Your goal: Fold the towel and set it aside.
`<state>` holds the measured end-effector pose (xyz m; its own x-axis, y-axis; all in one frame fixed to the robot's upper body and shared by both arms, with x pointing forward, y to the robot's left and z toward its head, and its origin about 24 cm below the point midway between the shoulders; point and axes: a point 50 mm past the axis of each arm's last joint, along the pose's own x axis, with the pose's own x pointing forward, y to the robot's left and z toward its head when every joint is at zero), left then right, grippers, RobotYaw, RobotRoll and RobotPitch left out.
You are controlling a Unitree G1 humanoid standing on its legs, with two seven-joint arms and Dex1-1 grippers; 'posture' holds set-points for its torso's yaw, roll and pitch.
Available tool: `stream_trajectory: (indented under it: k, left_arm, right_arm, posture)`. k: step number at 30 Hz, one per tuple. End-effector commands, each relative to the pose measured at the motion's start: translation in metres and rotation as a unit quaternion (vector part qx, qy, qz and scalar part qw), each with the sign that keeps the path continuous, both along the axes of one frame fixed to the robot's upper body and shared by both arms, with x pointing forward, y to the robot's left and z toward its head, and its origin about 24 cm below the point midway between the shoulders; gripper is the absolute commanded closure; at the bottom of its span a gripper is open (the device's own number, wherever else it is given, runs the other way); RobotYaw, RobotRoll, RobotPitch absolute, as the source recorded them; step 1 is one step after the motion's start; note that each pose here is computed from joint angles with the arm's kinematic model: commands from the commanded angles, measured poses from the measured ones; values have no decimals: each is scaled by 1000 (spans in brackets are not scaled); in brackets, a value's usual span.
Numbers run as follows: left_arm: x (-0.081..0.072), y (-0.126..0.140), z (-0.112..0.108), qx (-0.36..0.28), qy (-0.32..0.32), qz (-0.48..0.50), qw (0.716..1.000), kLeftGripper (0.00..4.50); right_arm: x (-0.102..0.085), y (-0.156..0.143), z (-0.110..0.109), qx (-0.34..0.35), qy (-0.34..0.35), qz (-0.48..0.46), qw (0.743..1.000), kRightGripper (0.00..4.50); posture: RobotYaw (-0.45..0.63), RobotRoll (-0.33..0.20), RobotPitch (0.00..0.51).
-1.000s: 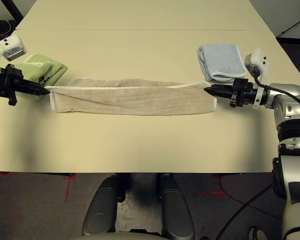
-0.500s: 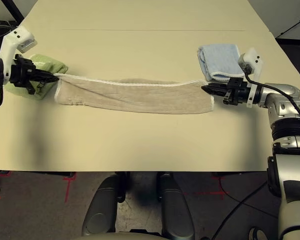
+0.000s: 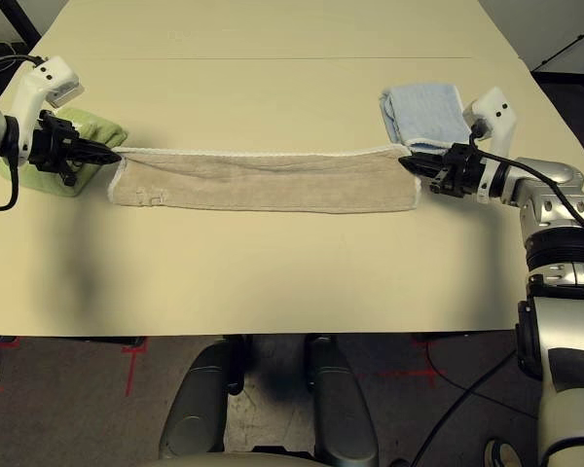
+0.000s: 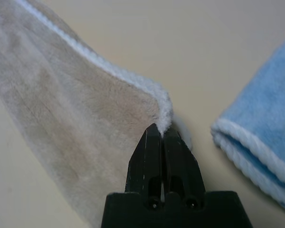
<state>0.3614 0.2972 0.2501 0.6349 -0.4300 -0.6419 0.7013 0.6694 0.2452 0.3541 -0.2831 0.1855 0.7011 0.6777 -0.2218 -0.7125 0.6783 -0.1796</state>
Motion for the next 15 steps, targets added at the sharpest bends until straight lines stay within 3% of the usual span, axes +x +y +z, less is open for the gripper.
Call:
stream_trajectory:
  k: [1, 15]
  left_arm:
    - [2, 0, 0, 6, 0, 11, 1000, 4432]
    - [10, -6, -8, 17, -9, 19, 1000, 4432]
  right_arm:
    - [1, 7, -1, -12, 10, 8, 1000, 4500]
    - [-2, 11, -1, -36, 29, 5, 999, 4500]
  posture:
    - [115, 0, 251]
    - [116, 0, 252]
